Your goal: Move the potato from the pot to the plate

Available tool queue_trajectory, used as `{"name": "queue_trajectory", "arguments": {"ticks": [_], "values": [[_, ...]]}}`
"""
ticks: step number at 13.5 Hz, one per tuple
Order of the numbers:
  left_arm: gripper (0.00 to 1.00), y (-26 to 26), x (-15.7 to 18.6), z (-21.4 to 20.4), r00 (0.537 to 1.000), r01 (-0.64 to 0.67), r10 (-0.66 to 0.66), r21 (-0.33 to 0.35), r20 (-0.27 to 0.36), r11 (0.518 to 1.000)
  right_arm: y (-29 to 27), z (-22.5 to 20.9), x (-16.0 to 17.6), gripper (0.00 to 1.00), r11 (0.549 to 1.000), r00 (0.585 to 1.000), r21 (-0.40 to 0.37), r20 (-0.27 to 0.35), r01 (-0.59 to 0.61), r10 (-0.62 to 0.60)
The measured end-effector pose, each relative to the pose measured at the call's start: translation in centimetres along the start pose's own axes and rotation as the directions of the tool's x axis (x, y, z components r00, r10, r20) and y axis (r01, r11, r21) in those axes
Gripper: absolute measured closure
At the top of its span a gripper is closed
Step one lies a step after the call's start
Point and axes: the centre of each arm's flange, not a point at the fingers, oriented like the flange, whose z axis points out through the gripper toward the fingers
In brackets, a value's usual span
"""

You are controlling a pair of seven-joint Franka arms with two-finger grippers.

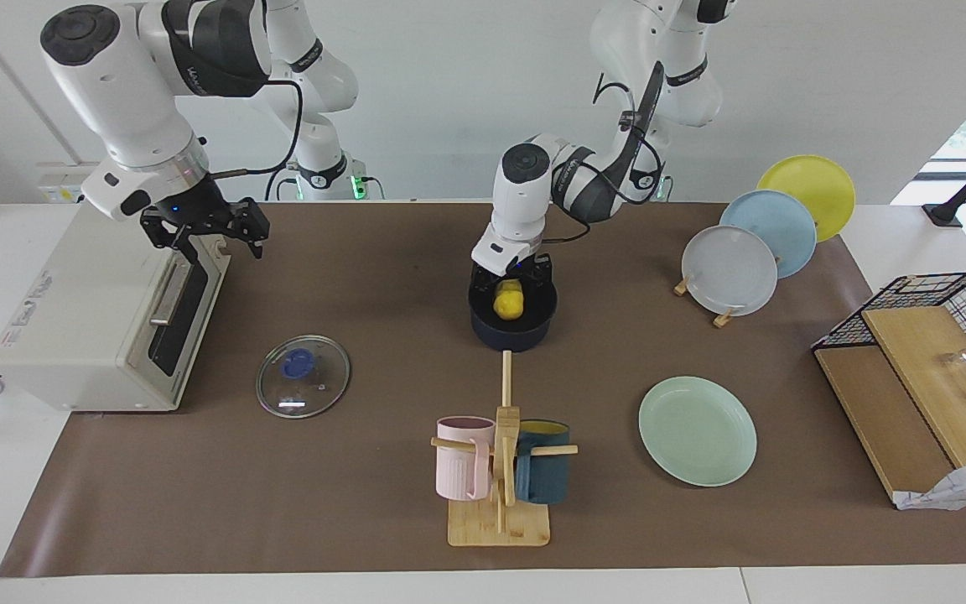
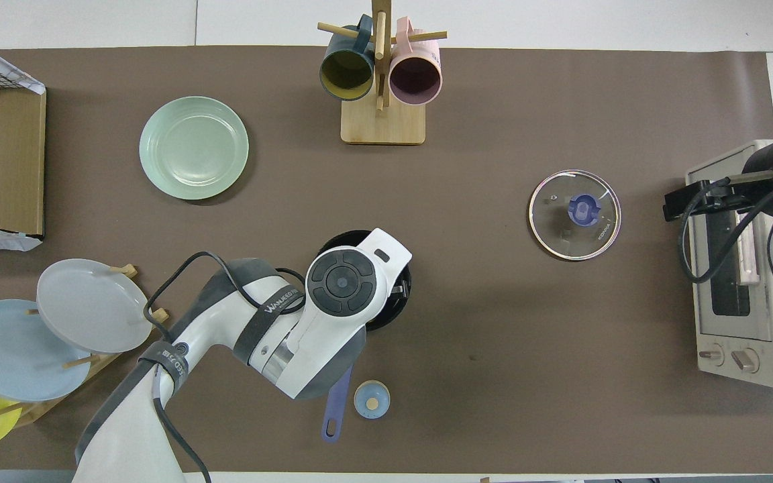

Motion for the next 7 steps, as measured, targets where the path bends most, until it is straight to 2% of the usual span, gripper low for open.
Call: {"name": "queue_trajectory", "arguments": {"ticks": [7], "values": [[0.0,0.66,-0.49,0.96,1.0,0.007,-0.007,0.005,0.004,1.0,0.98,0.71,0.3,0.0,0.999,0.999,-0.014,0.014,-0.033,0.034]]}}
